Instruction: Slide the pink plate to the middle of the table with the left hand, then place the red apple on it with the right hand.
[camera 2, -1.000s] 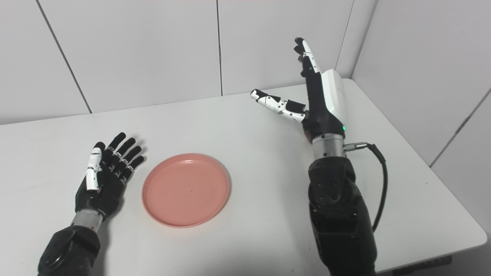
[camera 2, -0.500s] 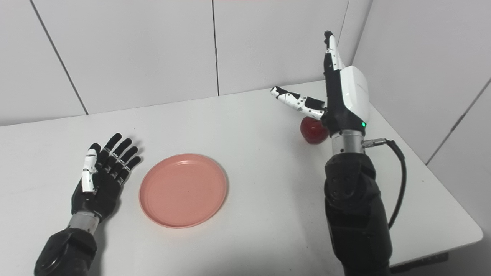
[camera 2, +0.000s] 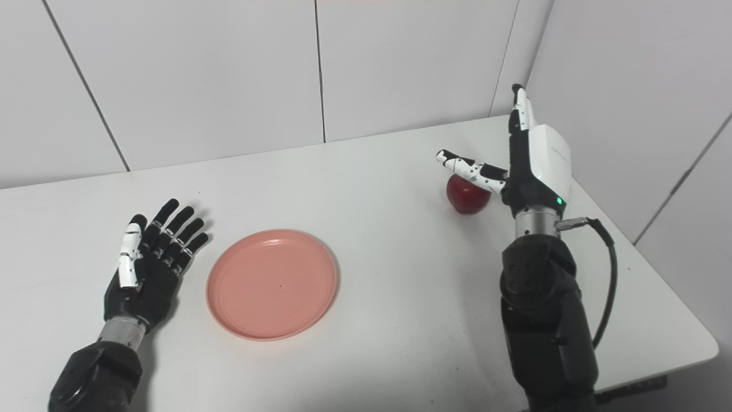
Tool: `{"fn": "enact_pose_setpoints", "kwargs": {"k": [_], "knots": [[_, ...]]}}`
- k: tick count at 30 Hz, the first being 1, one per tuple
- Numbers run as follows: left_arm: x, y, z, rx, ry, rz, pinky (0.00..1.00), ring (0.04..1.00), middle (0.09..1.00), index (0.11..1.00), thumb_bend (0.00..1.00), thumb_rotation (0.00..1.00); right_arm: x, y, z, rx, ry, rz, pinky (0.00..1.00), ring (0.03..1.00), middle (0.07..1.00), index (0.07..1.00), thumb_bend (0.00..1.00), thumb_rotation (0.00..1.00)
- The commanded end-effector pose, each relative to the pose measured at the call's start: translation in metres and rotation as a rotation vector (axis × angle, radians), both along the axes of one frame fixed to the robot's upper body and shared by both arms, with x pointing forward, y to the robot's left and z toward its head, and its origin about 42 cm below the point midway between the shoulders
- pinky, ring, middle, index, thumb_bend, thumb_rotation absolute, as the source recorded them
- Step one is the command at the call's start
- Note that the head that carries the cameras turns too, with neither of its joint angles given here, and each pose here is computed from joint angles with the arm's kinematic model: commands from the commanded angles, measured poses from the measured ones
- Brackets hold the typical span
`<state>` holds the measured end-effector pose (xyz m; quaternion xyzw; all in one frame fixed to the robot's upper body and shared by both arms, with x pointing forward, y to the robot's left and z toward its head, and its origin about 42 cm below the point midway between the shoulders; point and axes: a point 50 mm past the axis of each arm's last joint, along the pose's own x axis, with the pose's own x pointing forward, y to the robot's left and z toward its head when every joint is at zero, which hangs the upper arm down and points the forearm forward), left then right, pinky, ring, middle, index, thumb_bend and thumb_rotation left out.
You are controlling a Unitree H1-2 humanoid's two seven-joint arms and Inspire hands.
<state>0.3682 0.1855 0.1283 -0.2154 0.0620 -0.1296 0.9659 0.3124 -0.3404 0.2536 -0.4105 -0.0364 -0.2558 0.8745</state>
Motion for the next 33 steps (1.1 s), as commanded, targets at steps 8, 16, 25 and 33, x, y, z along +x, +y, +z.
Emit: {"fn": "enact_pose_setpoints", "kwargs": {"k": [8, 16, 25, 33], "knots": [[-0.001, 0.004, -0.008, 0.013, 0.045, 0.009, 0.86, 0.866, 0.874, 0.865, 0.35, 1.0, 0.011, -0.009, 0.005, -0.018, -0.027, -0.02, 0.8, 0.924, 0.975, 1.0, 1.0, 0.52], [-0.001, 0.005, -0.008, 0.012, 0.046, 0.011, 0.86, 0.87, 0.877, 0.868, 0.36, 1.0, 0.02, -0.011, -0.007, -0.007, -0.005, 0.003, 0.83, 0.954, 0.999, 1.0, 1.0, 0.49], [-0.002, 0.005, -0.007, 0.017, 0.042, 0.007, 0.86, 0.872, 0.879, 0.87, 0.36, 1.0, 0.028, -0.008, -0.018, 0.011, 0.055, 0.028, 0.84, 0.968, 1.0, 1.0, 1.0, 0.53], [-0.003, 0.003, -0.006, 0.026, 0.045, 0.01, 0.86, 0.867, 0.876, 0.867, 0.36, 1.0, 0.034, -0.008, -0.024, 0.021, 0.08, 0.037, 0.84, 0.966, 1.0, 1.0, 1.0, 0.53]]}}
